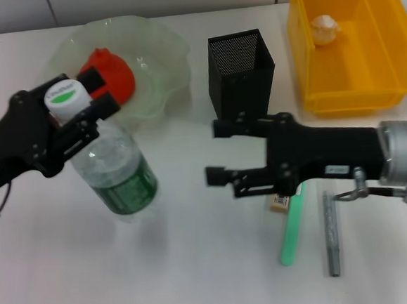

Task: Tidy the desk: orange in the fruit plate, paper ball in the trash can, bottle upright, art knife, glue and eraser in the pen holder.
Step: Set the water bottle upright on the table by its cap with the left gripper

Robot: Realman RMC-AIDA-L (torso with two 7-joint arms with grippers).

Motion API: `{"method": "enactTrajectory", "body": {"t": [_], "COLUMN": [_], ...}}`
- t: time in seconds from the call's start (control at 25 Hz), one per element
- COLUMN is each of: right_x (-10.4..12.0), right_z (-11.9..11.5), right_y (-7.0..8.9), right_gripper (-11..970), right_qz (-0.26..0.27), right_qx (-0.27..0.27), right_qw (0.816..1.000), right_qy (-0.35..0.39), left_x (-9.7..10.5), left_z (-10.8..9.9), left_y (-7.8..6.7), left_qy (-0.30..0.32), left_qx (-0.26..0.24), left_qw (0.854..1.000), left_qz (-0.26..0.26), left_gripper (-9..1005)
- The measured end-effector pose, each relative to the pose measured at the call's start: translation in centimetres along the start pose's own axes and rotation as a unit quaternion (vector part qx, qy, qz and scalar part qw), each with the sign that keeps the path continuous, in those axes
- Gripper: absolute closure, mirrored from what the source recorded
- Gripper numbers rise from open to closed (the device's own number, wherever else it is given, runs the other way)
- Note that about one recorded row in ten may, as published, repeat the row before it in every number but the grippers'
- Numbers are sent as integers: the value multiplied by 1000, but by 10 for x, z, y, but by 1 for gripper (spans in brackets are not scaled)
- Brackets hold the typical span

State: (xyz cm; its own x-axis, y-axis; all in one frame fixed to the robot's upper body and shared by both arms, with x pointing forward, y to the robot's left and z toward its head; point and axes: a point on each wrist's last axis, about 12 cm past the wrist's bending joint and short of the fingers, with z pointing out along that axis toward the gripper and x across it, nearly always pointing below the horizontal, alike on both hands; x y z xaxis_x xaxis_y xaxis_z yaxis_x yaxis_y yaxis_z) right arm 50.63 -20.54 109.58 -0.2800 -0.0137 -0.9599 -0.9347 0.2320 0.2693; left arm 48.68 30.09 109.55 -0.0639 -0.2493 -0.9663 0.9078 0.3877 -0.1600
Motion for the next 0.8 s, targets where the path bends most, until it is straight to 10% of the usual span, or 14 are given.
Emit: {"method": "enactTrajectory", "body": {"t": [0.8], "right_x": [28], "right_z": [-22], "right_y": [-4], "right_gripper": [131], "right_qz": [47], "right_qx": [35], "right_qw": [998], "right_qy": [-8], "left_x": [16], "left_z": [-20], "left_y": [42], "left_qy": [64], "left_qx": [-228], "left_qw": [966], "left_qz": [103], "left_gripper": [480]}}
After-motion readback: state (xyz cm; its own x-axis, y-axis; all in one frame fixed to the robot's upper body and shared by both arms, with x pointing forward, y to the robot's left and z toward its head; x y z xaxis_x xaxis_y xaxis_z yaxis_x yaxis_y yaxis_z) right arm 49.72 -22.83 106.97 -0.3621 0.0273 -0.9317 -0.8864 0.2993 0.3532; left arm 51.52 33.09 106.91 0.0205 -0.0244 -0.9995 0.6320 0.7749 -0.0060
